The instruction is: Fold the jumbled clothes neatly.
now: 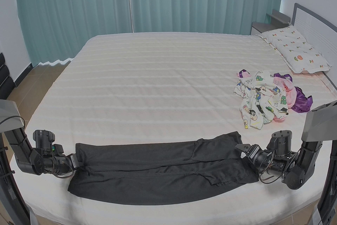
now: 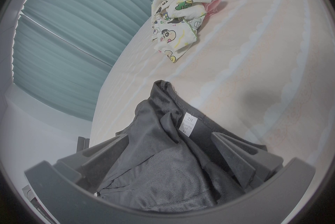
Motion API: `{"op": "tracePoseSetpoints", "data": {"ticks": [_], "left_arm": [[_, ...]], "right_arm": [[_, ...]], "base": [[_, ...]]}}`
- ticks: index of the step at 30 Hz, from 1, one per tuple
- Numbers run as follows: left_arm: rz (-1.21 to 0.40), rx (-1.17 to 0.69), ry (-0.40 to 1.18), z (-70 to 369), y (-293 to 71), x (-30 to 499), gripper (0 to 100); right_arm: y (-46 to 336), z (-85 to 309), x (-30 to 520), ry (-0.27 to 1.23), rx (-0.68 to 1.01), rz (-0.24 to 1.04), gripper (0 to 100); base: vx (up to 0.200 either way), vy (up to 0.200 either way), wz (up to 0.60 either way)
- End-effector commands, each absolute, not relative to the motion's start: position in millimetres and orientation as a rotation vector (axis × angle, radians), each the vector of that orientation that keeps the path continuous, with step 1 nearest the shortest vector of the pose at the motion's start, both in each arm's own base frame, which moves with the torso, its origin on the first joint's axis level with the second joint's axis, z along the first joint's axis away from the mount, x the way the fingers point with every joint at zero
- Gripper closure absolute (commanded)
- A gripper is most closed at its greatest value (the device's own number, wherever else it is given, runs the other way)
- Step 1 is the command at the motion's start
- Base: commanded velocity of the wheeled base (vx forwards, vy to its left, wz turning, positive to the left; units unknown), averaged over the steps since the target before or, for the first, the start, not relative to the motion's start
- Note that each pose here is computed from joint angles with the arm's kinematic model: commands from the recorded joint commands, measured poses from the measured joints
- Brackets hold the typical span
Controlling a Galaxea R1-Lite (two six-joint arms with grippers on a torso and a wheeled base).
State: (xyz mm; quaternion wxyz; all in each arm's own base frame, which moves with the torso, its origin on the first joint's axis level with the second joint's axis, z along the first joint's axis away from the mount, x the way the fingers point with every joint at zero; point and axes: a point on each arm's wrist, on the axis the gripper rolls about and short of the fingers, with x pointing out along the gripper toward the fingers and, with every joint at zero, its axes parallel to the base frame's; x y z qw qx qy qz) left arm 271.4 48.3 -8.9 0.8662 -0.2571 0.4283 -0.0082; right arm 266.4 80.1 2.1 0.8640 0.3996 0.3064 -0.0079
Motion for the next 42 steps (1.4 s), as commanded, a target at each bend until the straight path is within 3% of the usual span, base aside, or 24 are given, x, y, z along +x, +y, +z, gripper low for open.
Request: {"op": "tracePoseSetpoints", "data": {"ticks": [1,9,15,27,42], "left_arm": [[0.005,-0.545,0.865,-1.5,56.1,269.2,100],[0.049,-0.558,0.817,16.5,69.1,262.7,100],[0.036,-0.550,0.840,27.2,57.8,255.9,100],[-0.044,-0.503,0.832,83.5,-21.4,239.4,100],[-0.100,-0.514,0.907,117.9,-87.0,236.3,100]], "right_arm": [[80.0,1.9,266.4,0.642,0.837,-0.017,0],[80.0,2.3,266.4,0.641,0.837,-0.017,0],[79.8,3.0,267.0,0.636,0.839,-0.016,0],[78.9,6.4,267.2,0.624,0.841,-0.012,0],[78.9,7.8,267.2,0.618,0.843,-0.010,0]], "base": [[0.000,0.000,0.00],[0.000,0.000,0.00],[0.000,0.000,0.00],[0.000,0.000,0.00],[0.000,-0.200,0.00]]}}
